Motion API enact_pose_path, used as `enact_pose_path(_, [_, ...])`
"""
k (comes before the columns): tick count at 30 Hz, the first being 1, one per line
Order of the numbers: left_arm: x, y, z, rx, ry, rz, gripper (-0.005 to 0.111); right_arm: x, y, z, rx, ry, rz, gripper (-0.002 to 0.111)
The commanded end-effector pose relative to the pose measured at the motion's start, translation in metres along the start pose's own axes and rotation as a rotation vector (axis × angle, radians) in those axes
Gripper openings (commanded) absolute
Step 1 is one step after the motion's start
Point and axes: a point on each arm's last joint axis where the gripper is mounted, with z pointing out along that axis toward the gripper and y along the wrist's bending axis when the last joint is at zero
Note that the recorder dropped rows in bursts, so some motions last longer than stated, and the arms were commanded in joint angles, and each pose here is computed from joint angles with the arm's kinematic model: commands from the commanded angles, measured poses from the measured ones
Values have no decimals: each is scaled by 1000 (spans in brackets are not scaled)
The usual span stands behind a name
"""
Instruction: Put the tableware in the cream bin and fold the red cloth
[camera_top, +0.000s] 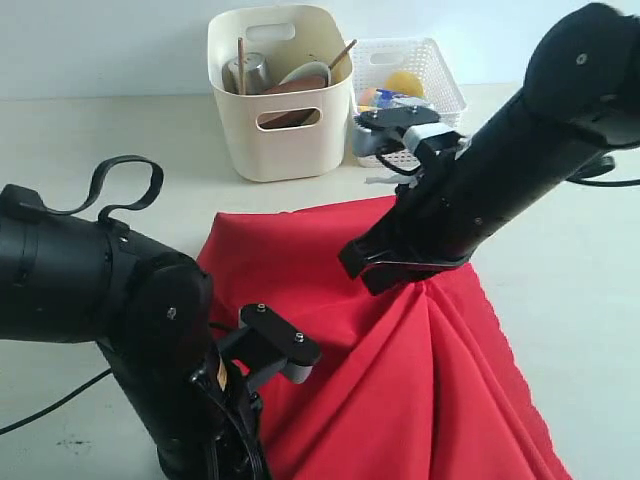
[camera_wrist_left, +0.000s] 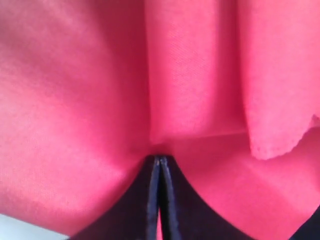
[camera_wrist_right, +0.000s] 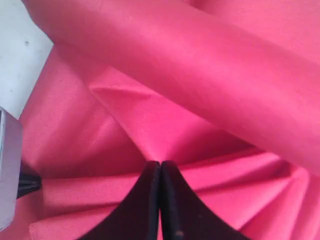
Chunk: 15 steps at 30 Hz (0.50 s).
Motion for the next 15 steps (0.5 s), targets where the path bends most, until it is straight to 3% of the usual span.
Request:
enact_pose_path(1, [10,14,4,-53,90,15,0,1,-9,25,-8,39,10,0])
enact_pose_path(6, [10,14,-3,-57,59,22,0,0,-26,53,55,57,16,0])
enact_pose_path(11, [6,13,-31,-70,-98,41,0,9,-40,75,105,142,5,0])
enact_pose_path(15, [-1,36,-54,-87,-273,-67,0,16,-43,78,123,215,-2,0])
